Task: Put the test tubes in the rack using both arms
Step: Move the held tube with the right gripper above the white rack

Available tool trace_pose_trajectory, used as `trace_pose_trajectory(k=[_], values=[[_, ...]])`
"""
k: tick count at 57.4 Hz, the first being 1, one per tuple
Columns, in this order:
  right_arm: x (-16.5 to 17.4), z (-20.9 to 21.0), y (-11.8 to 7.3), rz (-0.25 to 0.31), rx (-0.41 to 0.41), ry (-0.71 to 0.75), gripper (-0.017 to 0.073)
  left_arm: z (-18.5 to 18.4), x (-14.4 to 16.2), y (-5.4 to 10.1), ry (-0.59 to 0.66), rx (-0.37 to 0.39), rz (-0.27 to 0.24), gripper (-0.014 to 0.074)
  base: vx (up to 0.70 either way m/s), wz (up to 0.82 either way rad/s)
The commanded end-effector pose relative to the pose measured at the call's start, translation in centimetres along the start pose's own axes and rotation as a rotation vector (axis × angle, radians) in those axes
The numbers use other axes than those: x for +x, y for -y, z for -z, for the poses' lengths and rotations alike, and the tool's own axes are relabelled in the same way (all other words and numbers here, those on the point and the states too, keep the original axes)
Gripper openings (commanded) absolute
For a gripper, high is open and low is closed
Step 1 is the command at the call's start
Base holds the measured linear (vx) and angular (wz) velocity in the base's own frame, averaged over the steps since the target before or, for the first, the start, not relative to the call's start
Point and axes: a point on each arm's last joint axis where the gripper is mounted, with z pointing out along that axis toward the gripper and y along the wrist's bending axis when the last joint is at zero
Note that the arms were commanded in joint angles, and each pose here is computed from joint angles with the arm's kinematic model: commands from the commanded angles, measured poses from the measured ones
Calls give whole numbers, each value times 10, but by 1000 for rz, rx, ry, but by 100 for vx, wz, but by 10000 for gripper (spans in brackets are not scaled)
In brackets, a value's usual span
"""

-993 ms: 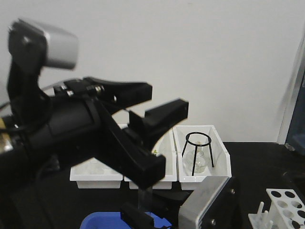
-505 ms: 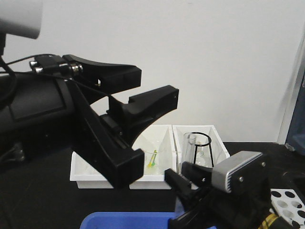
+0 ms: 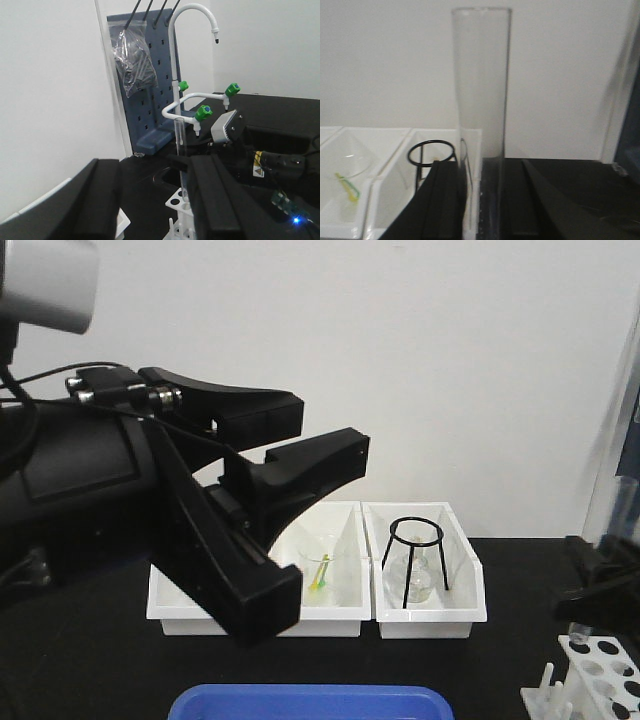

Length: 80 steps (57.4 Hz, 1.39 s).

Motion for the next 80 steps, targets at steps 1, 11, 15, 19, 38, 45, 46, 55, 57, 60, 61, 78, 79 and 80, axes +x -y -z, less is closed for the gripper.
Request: trace_pose_trajectory(k=[1,11,15,19,38,45,46,55,57,60,61,78,79,80], values=[[-23,3,15,-7,51,132,-6,12,-23,-1,130,-20,-17,410,0,0],[-5,11,23,30,62,142,-6,12,-22,-2,124,-30,-70,410,0,0],[9,20,21,34,46,176,-6,12,-22,-2,119,-29,-70,410,0,0],[18,29,19,33,42,230,-6,12,-21,-2,113,-28,-70,410,0,0],[39,44,37,53,128,239,-6,12,-19,-2,84,-24,-72,410,0,0],[47,38,35,46,91,211,-6,12,-19,-2,83,-24,-72,410,0,0],[48,37,35,47,85,213,-6,12,-19,-2,83,-24,-72,410,0,0],[59,28,35,37,55,225,-6,12,-19,-2,82,-23,-72,410,0,0],[62,26,35,33,55,218,-6,12,-19,-2,82,-23,-72,410,0,0],[65,24,35,29,53,219,-6,12,-19,-2,82,-23,-72,410,0,0],[66,23,35,27,53,217,-6,12,-19,-2,82,-23,-72,410,0,0],[80,16,37,15,50,190,-6,11,-18,-1,75,-22,-72,410,0,0],[82,16,37,16,53,186,-6,11,-18,-1,75,-22,-72,410,0,0],[82,16,37,15,53,183,-6,11,-18,-1,75,-22,-72,410,0,0]])
